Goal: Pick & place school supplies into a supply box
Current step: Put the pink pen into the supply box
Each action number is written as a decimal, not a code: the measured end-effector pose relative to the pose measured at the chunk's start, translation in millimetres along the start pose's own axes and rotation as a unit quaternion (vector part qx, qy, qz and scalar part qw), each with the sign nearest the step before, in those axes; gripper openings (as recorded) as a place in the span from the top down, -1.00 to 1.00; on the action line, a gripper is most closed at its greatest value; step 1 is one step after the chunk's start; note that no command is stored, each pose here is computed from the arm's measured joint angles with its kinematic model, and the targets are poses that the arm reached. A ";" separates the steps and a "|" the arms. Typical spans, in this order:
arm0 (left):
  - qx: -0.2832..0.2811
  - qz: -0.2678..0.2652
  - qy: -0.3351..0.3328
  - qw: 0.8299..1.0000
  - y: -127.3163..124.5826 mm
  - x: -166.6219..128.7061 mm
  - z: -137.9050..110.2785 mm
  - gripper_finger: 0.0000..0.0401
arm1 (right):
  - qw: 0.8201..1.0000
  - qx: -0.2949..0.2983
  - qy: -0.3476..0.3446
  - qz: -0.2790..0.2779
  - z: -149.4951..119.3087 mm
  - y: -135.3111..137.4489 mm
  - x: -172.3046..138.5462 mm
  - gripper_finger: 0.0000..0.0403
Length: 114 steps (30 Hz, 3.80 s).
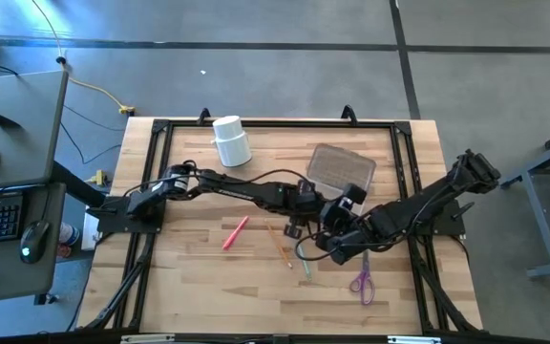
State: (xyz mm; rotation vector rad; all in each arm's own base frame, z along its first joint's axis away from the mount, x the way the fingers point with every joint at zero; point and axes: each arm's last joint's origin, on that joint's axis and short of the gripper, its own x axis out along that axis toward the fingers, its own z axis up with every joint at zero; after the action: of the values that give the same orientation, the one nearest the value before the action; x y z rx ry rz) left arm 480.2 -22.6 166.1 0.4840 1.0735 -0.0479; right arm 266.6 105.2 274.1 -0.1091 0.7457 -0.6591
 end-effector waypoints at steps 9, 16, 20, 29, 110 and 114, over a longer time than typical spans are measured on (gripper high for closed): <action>0.020 0.014 0.119 0.993 -0.1 -17.5 -21.0 0.26 | 1.000 0.005 0.007 0.015 0.3 1.2 -0.2 0.44; -0.045 -0.036 0.153 0.987 -1.3 -40.2 -28.5 0.34 | 1.000 0.024 0.001 0.014 2.2 0.5 -0.7 0.44; -0.070 -0.033 0.165 0.983 2.4 -59.2 -30.9 0.38 | 0.999 0.035 0.002 0.015 2.4 0.5 -0.5 0.44; -0.161 -0.024 0.211 0.964 13.2 -129.5 -46.4 0.48 | 0.999 0.044 0.002 0.026 3.4 2.1 -0.2 0.44; -0.410 0.097 -0.060 0.905 -187.3 -90.3 -205.6 0.69 | 0.997 0.079 0.009 0.006 17.5 -12.6 24.6 0.44; -0.394 0.082 -0.082 0.912 -182.2 -104.2 -191.4 0.66 | 0.997 0.079 0.009 0.006 17.5 -12.6 24.6 0.44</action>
State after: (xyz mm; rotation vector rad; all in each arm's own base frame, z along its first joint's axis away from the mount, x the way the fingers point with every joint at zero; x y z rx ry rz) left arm 221.4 -128.8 116.6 -0.1660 0.7963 0.4737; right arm 285.1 78.2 276.4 0.0463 0.7088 -0.7059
